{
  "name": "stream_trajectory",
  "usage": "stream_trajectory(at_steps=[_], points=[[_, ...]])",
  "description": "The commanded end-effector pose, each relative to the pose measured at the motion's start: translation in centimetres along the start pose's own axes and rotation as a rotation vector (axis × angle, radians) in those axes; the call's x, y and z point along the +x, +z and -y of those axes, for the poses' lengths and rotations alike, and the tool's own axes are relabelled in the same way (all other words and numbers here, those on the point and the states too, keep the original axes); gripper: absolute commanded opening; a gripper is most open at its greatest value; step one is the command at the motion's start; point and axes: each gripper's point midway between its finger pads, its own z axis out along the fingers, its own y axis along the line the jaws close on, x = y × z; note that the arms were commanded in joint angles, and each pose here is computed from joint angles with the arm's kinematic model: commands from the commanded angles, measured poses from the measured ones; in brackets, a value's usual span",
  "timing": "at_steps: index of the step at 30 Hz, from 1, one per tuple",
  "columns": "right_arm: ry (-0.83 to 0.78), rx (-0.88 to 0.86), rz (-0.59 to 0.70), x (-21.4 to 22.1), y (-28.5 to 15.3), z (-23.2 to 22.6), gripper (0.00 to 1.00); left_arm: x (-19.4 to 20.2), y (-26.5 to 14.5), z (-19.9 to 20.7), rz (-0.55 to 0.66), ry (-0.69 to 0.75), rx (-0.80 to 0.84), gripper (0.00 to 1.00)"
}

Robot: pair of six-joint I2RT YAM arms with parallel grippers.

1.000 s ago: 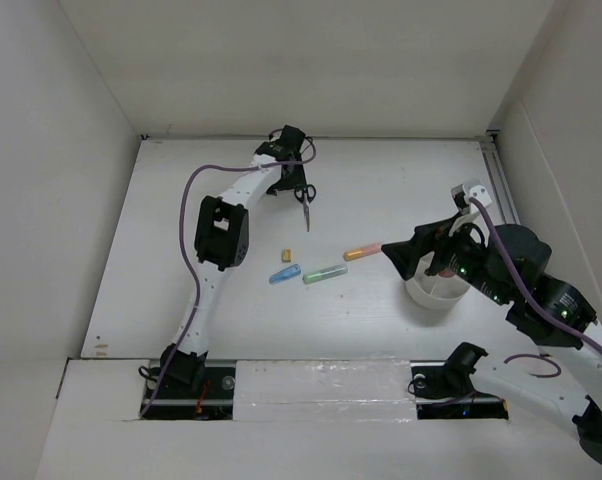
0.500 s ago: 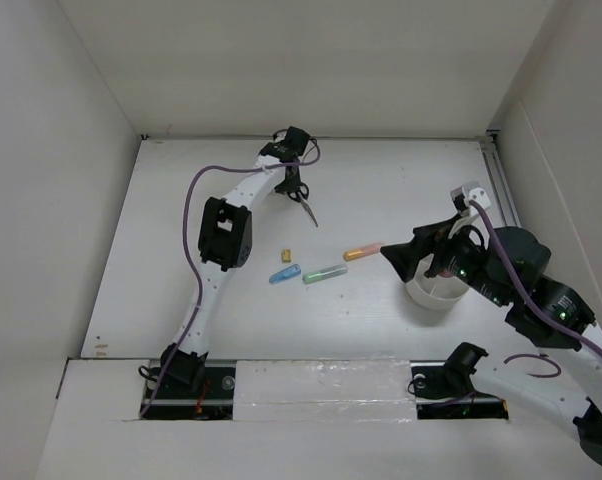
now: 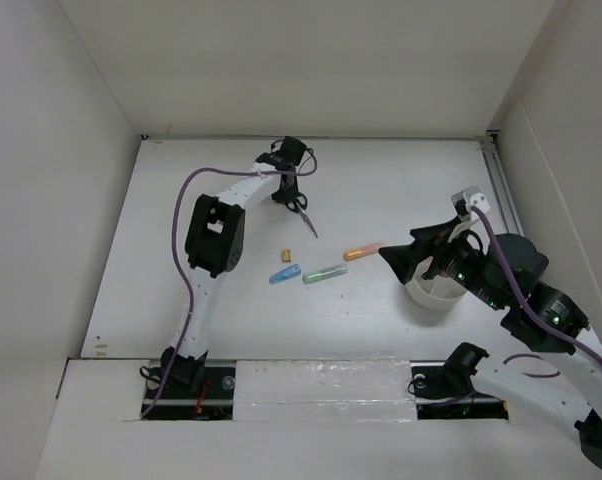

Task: Sort the stationery into containers
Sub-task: Pick up the scissors from the center of the board, then place the scissors in the storage box.

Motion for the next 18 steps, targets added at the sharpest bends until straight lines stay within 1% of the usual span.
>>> stream_trajectory(at_steps=[1, 2, 3, 4, 5, 6, 7, 8, 9, 10, 11, 12, 13, 14, 16, 17, 18], points=[[0.045, -0.088, 0.063, 0.1, 1.9, -1.6, 0.97, 0.8, -5.9, 0.8, 0.039, 0.008, 0.037, 0.00], [0.043, -0.149, 0.040, 1.7, 2.4, -2.2, 0.97, 1.7, -6.9, 0.4, 0.040, 0.021, 0.028, 0.00], [0.041, -0.195, 0.050, 1.9, 2.6, -2.9, 0.96, 1.1, -8.4, 0.4, 0.066, 0.004, 0.044, 0.00], [0.039, -0.231, 0.062, 1.9, 2.9, -3.4, 0.96, -1.1, -12.1, 1.2, 0.162, -0.008, 0.109, 0.00], [0.015, -0.314, 0.098, 1.6, 2.7, -4.7, 0.96, -1.2, -14.9, 1.1, 0.204, -0.014, 0.141, 0.00], [0.012, -0.339, 0.114, 1.4, 2.7, -5.1, 0.96, -0.7, -14.2, 0.9, 0.199, -0.003, 0.136, 0.00], [-0.005, -0.351, 0.129, 1.1, 3.0, -5.3, 0.96, -2.4, -17.6, 1.3, 0.289, -0.013, 0.187, 0.00], [-0.046, -0.349, 0.164, 0.0, 3.9, -5.2, 0.96, -2.7, -21.0, 1.3, 0.358, 0.004, 0.210, 0.00], [-0.046, -0.349, 0.164, 0.0, 3.9, -5.2, 0.96, -2.7, -21.1, 1.3, 0.358, 0.005, 0.211, 0.00], [-0.065, -0.341, 0.145, 0.3, 4.7, -5.0, 0.97, -2.9, -22.2, 1.5, 0.377, 0.004, 0.229, 0.00], [-0.075, -0.327, 0.156, -0.2, 5.2, -4.7, 0.97, -3.0, -24.5, 2.2, 0.415, 0.020, 0.257, 0.00], [-0.077, -0.313, 0.177, -1.4, 5.5, -4.4, 0.97, -2.9, -25.5, 2.4, 0.430, 0.041, 0.271, 0.00], [-0.092, -0.313, 0.173, -1.5, 5.8, -4.1, 0.97, -2.8, -26.4, 2.8, 0.448, 0.056, 0.280, 0.00], [-0.112, -0.312, 0.166, -1.6, 6.6, -3.8, 0.97, -2.4, -28.4, 3.6, 0.472, 0.078, 0.318, 0.00], [-0.128, -0.349, 0.177, -2.4, 6.9, -3.3, 0.97, -1.9, -30.2, 4.5, 0.494, 0.110, 0.354, 0.00], [-0.145, -0.367, 0.182, -2.6, 7.0, -3.2, 0.97, -1.6, -32.2, 5.1, 0.517, 0.117, 0.394, 0.00], [-0.158, -0.382, 0.206, -3.2, 6.8, -3.1, 0.97, -1.3, -33.2, 5.5, 0.527, 0.121, 0.431, 0.00]])
